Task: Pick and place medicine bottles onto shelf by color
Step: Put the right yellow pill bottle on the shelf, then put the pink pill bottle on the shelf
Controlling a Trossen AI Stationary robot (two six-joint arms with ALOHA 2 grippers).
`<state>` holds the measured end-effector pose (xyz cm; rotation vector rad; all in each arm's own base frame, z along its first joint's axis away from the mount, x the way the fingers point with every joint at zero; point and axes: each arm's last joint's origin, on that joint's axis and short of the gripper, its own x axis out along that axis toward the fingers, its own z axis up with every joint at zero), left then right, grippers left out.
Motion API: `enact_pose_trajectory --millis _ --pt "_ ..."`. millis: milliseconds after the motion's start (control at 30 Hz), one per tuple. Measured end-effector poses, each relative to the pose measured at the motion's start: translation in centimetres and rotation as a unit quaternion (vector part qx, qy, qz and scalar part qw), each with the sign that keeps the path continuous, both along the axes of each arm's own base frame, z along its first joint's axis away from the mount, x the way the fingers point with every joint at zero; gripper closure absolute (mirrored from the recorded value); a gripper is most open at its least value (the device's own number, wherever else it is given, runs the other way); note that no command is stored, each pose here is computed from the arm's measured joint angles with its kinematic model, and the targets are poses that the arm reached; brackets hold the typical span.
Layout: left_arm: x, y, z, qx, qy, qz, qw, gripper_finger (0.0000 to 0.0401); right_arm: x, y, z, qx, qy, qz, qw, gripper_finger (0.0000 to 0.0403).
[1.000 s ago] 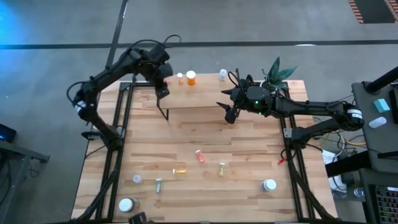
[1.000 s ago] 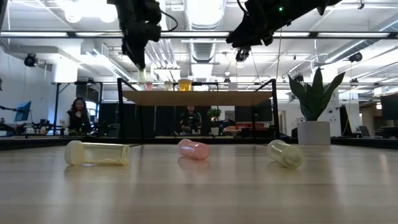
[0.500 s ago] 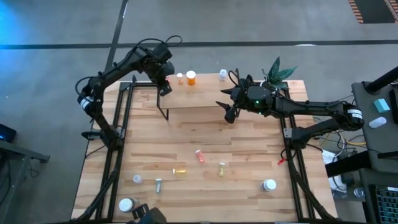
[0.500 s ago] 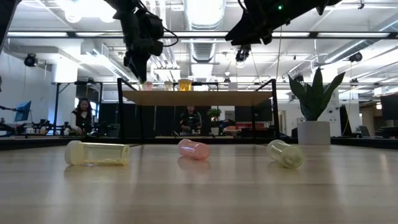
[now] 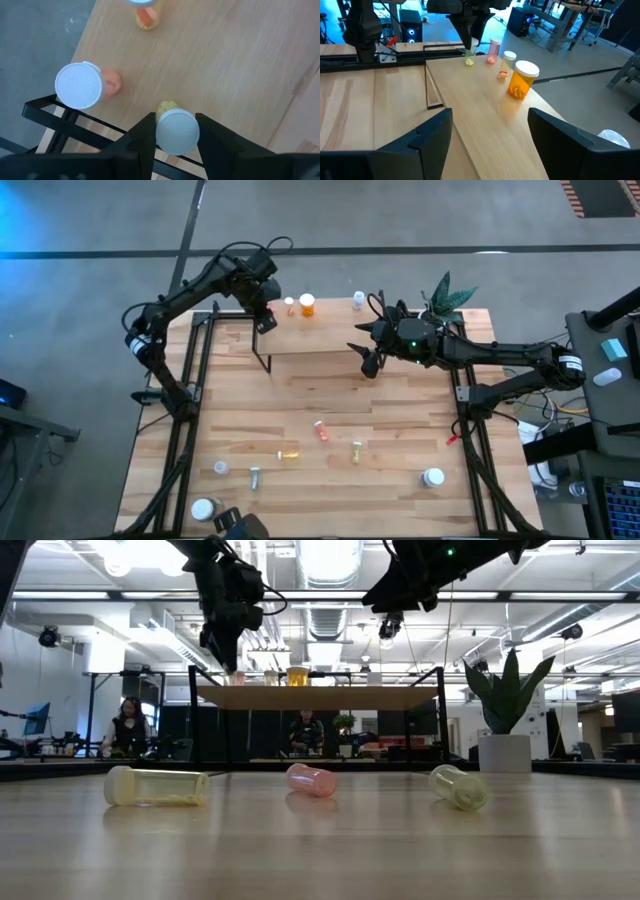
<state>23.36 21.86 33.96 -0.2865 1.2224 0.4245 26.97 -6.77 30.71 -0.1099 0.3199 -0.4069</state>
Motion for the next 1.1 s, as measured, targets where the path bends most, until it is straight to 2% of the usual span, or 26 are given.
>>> enact_pose_trajectory --millis 367,1100 --pt "0.0 0.0 0.4 0.005 -0.004 0.0 1.0 0.0243 0.0 0.0 0.0 0.001 0.0 0.0 1.0 0.0154" --pt "-0.8 -0.7 2.0 0.007 -0.001 0.007 1.0 0.024 0.0 0.0 0.0 0.002 -0.001 -0.001 1.0 0.0154"
